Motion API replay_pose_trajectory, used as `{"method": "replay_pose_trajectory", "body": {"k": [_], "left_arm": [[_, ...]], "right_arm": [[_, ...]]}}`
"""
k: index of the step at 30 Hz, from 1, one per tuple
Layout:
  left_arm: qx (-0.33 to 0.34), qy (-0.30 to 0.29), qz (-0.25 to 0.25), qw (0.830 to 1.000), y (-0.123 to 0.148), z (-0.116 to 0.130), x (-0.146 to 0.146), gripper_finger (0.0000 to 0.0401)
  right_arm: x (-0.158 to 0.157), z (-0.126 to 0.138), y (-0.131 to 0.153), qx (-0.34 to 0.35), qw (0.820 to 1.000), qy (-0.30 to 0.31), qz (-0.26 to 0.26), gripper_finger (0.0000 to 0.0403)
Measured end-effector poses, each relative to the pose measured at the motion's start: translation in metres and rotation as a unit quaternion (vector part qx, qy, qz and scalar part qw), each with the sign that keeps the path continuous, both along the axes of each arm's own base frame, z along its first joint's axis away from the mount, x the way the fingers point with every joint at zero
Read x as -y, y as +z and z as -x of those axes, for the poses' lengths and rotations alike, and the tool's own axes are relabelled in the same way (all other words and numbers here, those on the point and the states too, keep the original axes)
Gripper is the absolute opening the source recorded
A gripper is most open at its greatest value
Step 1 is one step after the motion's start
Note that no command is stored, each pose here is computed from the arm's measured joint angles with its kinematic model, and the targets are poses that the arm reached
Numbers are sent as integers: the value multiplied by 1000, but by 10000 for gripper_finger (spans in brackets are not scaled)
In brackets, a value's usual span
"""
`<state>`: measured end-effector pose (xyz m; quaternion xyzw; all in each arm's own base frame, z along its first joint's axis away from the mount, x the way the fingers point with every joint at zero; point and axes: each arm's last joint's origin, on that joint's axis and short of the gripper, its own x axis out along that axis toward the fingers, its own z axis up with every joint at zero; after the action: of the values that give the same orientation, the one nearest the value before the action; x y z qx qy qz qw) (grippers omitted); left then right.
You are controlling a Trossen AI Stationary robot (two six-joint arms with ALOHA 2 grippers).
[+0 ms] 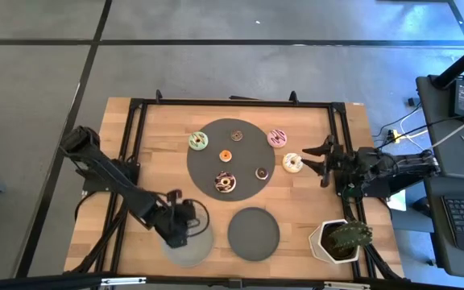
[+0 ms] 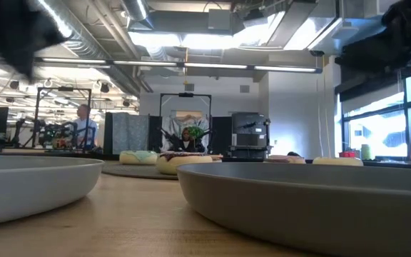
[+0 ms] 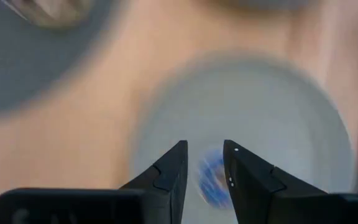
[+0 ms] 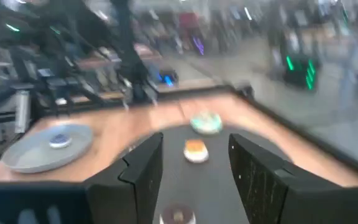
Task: Pick & Place donuts
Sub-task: Put the big white and blue donut on the dark gray plate
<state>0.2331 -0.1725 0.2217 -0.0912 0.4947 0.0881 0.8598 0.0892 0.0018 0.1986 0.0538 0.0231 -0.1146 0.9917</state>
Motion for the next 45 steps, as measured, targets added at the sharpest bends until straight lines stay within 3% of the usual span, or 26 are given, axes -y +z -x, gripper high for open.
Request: {"method": "replay_pose_trajectory", "body": {"k": [3, 7, 10, 13, 18, 21, 25, 36, 45], "left_arm": [[54, 32, -49, 997, 12, -5, -16, 102], [80, 65, -90, 991, 22, -16, -43, 100], [81, 38, -129, 988, 24, -19, -60, 97], [129, 23, -121, 984, 29, -20, -76, 95], [236, -19, -84, 968, 31, -13, -96, 93], [299, -22, -71, 951, 30, -5, -106, 95], [339, -22, -76, 938, 26, 1, -112, 93], [324, 2, -116, 939, 13, 6, -117, 95], [324, 1, -112, 939, 13, 6, -117, 91]], "right_arm": [[3, 2, 3, -86, 993, -41, -70, 183], [5, -5, -2, -156, 970, -100, -155, 183], [6, -16, -8, -188, 956, -126, -185, 183], [8, -24, -16, -219, 939, -153, -216, 183], [11, -34, -24, -251, 930, -171, -205, 183], [15, -36, -29, -256, 917, -212, -221, 183], [21, -38, -37, -282, 900, -242, -228, 183], [30, -49, -57, -348, 864, -276, -237, 166], [35, -59, -68, -367, 852, -270, -259, 134]]}}
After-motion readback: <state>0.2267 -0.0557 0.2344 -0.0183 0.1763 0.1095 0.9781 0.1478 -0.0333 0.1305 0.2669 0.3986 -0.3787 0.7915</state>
